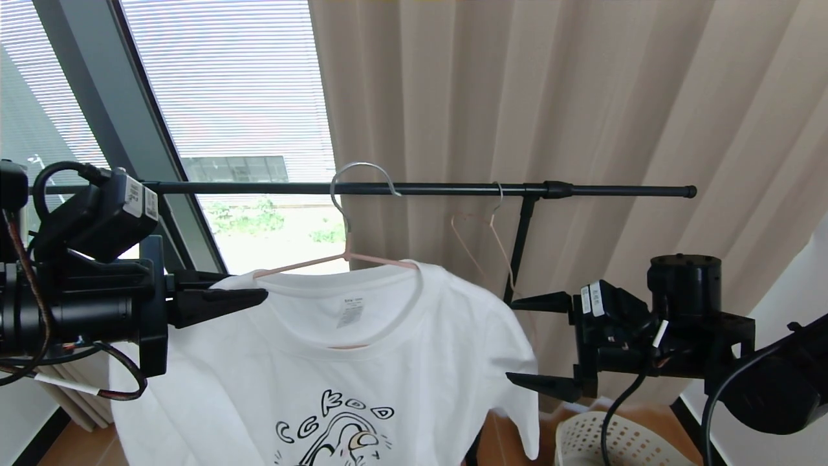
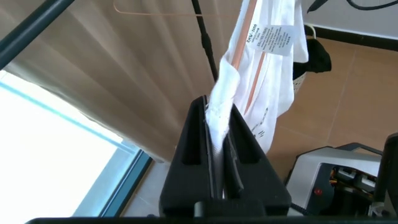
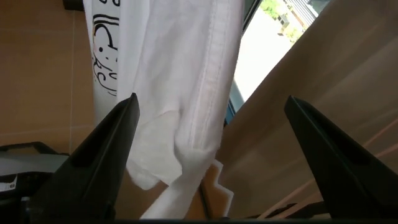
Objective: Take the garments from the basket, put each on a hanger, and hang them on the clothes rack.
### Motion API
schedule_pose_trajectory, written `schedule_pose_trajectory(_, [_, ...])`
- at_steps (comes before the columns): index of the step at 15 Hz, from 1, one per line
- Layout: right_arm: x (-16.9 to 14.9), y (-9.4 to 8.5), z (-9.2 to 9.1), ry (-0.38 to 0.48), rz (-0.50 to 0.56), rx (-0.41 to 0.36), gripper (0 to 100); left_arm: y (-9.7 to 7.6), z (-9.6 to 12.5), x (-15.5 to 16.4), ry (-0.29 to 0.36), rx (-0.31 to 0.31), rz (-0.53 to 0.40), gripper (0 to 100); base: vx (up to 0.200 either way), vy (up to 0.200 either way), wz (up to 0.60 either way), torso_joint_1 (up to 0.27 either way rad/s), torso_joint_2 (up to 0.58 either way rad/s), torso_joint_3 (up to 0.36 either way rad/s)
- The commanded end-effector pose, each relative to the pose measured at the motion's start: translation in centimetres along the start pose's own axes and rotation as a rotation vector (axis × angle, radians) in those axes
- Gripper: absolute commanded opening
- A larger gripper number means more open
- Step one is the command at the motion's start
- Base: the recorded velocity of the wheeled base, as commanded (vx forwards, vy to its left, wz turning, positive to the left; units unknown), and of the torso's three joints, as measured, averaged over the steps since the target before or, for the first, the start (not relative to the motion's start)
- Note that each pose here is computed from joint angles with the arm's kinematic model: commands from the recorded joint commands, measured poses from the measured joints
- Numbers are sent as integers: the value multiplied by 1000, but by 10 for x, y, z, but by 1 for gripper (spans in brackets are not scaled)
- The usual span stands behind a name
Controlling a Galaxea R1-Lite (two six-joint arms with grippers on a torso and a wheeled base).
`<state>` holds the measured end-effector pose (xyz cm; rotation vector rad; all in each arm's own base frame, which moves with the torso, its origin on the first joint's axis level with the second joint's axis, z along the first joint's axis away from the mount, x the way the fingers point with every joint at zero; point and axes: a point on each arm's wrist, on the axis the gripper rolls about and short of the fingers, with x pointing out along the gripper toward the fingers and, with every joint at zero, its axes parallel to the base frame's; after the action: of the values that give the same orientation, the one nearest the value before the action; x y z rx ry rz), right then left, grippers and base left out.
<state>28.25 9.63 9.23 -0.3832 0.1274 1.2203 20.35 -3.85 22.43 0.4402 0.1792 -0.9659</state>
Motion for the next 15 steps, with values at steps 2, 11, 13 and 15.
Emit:
schedule_pose_trajectory(2, [5,-13,-18,26,-15,38,100,0,1,-2,-2,2,8,0,0,0,0,0,0,0])
schedule_pose_trajectory(11, [-7,-30,-20,30,-85,39,0,0,2,-13,-8,-20,49,0,0,0,0,0,0,0])
schedule_pose_trajectory(13, [-12,-36,-22,31,-109,44,0,-1,0,-14,-4,-25,51,0,0,0,0,0,0,0])
schedule_pose_trajectory(15, [-13,-37,-23,33,-112,47,0,-1,-1,-14,-3,-26,54,0,0,0,0,0,0,0])
